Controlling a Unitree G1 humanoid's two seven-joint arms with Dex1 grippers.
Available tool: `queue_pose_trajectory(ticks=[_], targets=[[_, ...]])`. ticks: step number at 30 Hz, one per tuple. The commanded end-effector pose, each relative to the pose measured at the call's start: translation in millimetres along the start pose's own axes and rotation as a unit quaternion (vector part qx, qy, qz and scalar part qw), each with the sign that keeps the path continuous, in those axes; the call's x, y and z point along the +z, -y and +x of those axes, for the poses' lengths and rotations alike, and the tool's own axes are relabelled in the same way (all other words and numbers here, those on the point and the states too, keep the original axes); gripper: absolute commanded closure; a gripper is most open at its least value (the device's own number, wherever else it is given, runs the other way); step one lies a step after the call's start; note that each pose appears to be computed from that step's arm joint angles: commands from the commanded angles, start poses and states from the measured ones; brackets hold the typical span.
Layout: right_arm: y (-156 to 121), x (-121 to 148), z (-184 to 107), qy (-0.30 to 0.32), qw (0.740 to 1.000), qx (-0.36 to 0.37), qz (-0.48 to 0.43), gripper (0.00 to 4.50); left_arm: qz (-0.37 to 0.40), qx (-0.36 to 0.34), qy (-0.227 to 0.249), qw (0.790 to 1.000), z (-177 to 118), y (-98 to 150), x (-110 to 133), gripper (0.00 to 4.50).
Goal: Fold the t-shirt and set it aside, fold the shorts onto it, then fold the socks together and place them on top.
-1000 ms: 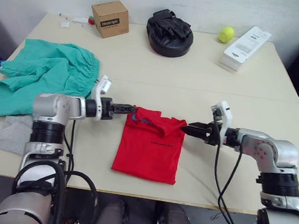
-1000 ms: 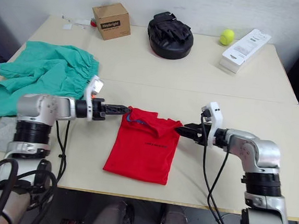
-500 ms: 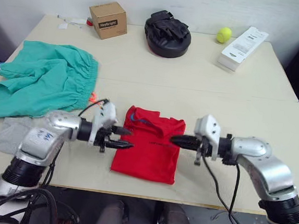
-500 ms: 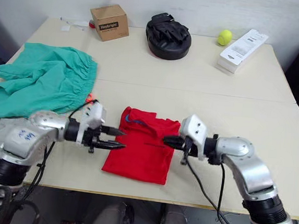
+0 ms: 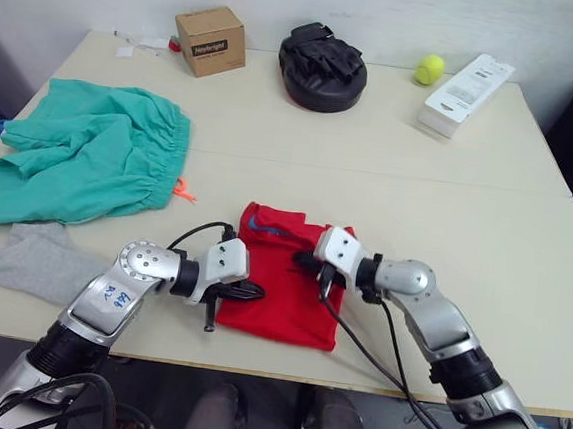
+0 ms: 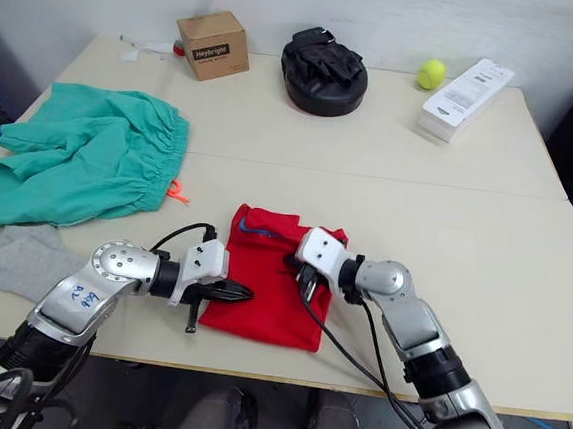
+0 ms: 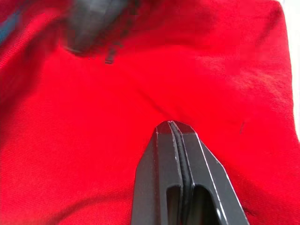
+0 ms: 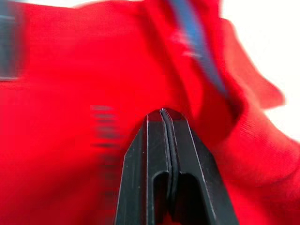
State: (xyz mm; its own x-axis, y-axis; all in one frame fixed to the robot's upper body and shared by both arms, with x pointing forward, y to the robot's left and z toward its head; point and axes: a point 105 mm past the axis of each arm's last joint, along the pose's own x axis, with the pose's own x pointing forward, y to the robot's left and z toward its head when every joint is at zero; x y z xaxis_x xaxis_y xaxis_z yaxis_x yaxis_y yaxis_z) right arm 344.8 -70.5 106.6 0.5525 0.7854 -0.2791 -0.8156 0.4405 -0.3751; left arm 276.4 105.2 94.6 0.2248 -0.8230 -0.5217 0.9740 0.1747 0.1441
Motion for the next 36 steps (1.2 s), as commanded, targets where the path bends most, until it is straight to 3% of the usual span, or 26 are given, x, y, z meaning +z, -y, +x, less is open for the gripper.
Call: queue_pose_trajectory(ticks=[1, 6, 9, 12, 16, 20, 23, 29, 36], targets=[[38.8, -4.1, -11.6, 0.008, 0.996, -0.081, 0.038, 4.5, -0.022, 0.006, -0.046, 0.999, -1.0, 4.8, -24.6, 4.48], [71.8, -16.5, -20.1, -0.009, 0.988, -0.141, 0.07, 4.5, -0.019, 0.008, -0.047, 0.999, -0.5, 6.1, -25.8, 4.48], [73.2, -3.5, -23.7, 0.028, 0.989, -0.123, 0.083, 4.5, -0.019, 0.012, -0.046, 0.999, -2.4, 4.4, -24.9, 4.48], [54.3, 17.7, -27.9, 0.077, 0.992, -0.057, 0.084, 4.5, -0.022, 0.015, -0.045, 0.999, -4.3, 2.8, -24.9, 4.48], [1.1, 40.2, -34.2, 0.103, 0.991, 0.068, 0.047, 4.5, -0.024, 0.02, -0.039, 0.999, -3.5, 0.2, -22.3, 4.48], [-36.9, 34.4, -28.6, 0.076, 0.988, 0.132, 0.009, 4.5, -0.027, 0.022, -0.032, 0.999, -1.1, -1.0, -18.9, 4.48], [-54.4, 0.6, -22.9, 0.002, 0.989, 0.149, -0.022, 4.5, -0.026, 0.021, -0.031, 0.999, -0.1, -0.8, -17.6, 4.48], [7.7, -31.6, -29.3, -0.067, 0.998, 0.008, -0.004, 4.5, -0.029, 0.02, -0.032, 0.999, -1.6, 1.2, -18.9, 4.48], [67.1, -42.1, -56.0, -0.081, 0.992, -0.088, 0.032, 4.5, -0.033, 0.023, -0.033, 0.999, -2.7, 2.8, -20.9, 4.48]])
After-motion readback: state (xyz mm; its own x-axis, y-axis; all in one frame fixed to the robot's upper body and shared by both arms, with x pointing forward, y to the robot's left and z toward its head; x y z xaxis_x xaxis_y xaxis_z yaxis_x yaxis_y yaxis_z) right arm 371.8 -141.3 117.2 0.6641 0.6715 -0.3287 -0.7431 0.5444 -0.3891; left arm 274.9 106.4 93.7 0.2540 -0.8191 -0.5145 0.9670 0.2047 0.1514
